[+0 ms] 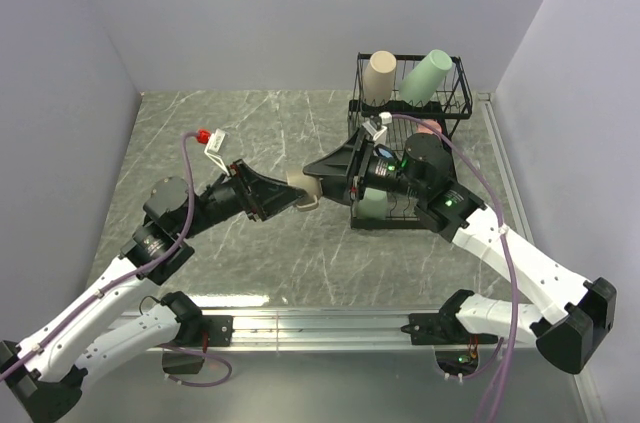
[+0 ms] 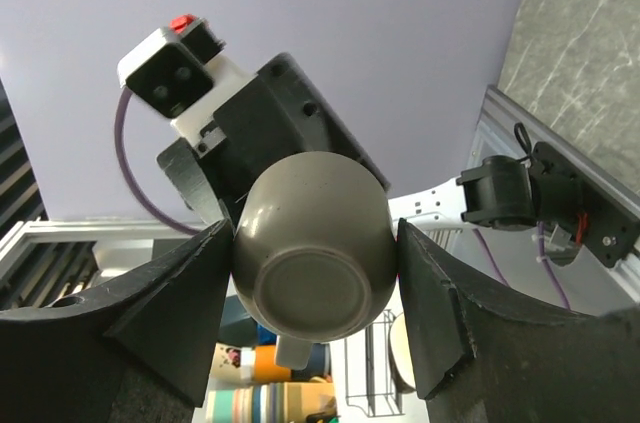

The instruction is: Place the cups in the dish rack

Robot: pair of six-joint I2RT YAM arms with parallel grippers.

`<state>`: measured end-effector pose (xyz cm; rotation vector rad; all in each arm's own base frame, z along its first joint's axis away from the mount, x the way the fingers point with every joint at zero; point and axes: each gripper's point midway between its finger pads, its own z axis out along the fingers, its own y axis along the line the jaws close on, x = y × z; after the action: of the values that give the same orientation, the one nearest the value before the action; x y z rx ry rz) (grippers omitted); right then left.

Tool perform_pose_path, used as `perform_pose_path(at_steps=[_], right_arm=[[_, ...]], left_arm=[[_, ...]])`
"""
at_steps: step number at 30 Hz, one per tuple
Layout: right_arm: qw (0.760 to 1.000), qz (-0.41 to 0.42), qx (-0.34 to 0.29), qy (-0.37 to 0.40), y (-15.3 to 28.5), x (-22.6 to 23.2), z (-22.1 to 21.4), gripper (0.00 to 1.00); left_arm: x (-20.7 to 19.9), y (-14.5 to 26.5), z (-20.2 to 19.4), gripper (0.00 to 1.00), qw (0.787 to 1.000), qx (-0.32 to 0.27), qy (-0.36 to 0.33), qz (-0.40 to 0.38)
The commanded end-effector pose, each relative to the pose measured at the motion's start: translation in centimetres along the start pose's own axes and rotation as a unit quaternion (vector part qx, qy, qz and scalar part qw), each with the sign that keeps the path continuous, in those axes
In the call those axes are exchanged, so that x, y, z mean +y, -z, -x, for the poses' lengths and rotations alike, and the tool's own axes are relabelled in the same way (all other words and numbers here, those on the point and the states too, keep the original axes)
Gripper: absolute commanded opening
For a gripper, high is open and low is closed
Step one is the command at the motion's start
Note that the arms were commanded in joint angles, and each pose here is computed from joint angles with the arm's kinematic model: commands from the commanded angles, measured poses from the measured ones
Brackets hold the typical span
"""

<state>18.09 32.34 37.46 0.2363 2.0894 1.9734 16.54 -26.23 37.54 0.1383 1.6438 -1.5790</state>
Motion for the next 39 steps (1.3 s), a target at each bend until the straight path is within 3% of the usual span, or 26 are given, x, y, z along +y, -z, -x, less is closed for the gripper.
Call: perform_pose_path(at_steps=[1,6,9,23,32,39], right_arm=[[0.994,0.085,0.058,0.048,2.3,5.0,-3.7,0.00],[0.994,0.076,0.054,0.052,2.5,4.5,-3.6,0.00],[0.996,0.065,0.046,0.052,2.9,3.7,-3.4,0.00],[0.998,0.042,0.017,0.049,3.8,2.4,-2.1,0.00],[0.993,-0.054,-0.087,0.054,9.1,-3.0,3.5,0.00],[0.977,-0.176,-0.117,0.036,12.9,-8.2,5.4,0.00]], left_arm=[[2.8,0.0,1.2,0.64,0.997,-0.031,-0.006,0.071],[3.5,0.7,0.9,0.84,0.995,-0.033,0.000,0.092],[3.6,1.1,1.1,0.89,0.994,-0.039,-0.004,0.102],[3.7,1.4,0.7,0.86,0.994,-0.038,0.002,0.099],[3.3,3.2,2.4,0.88,0.988,-0.071,-0.017,0.135],[3.2,4.8,2.9,0.87,0.984,-0.083,-0.028,0.156]])
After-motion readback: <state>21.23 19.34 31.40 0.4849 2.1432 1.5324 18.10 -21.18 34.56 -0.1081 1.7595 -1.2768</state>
